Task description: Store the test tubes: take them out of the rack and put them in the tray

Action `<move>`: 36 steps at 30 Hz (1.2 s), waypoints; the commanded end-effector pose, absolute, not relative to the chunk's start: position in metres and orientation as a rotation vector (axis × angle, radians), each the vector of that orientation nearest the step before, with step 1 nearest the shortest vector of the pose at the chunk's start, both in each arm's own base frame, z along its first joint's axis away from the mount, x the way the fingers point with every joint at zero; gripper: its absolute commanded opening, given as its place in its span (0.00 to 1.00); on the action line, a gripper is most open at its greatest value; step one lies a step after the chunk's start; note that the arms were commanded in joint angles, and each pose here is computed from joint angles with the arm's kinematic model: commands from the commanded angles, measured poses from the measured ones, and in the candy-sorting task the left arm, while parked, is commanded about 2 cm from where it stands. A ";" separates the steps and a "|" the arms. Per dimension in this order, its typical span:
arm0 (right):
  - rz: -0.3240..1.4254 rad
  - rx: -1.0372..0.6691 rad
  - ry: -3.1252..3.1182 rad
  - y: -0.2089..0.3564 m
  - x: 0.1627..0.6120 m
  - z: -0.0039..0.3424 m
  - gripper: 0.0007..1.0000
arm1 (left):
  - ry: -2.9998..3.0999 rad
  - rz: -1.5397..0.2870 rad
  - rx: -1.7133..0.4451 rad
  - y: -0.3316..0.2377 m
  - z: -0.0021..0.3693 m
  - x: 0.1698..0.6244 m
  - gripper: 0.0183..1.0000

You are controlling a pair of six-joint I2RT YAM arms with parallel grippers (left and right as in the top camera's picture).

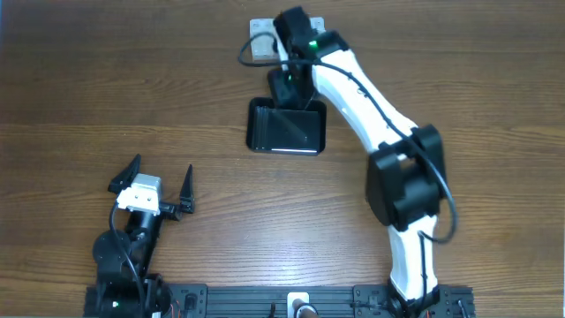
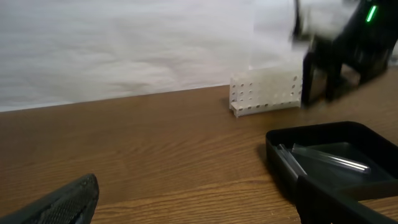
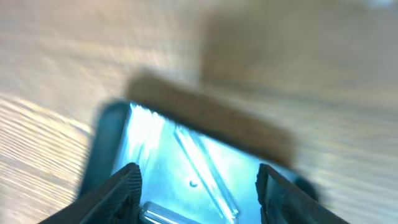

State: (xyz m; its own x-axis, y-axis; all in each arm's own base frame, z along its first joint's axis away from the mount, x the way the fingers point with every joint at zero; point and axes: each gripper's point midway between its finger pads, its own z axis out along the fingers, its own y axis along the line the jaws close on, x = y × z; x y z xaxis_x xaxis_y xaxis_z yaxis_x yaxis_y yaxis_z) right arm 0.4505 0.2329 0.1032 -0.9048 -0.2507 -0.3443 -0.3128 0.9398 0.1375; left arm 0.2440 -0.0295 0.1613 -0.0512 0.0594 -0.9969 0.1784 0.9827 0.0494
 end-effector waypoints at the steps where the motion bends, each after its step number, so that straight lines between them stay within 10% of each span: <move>1: 0.073 -0.323 2.482 0.186 0.475 0.212 0.68 | 1.618 -0.097 0.199 -0.030 0.161 0.244 1.00; 15: 0.011 -0.145 2.043 0.069 0.410 0.307 0.93 | 1.618 -0.097 0.199 -0.030 0.161 0.244 1.00; 36: -0.154 0.111 1.526 -0.026 0.280 0.246 0.99 | 1.618 -0.097 0.199 -0.030 0.161 0.244 1.00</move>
State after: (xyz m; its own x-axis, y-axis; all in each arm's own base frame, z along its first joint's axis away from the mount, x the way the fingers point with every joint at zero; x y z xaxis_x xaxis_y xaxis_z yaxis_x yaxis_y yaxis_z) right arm 0.2862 -0.0175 0.2617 0.0235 -0.0232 -0.9995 0.1238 0.9921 -0.0201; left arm 0.2440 -0.0296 0.1613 -0.0511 0.0597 -0.9969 0.1788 0.9826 0.0497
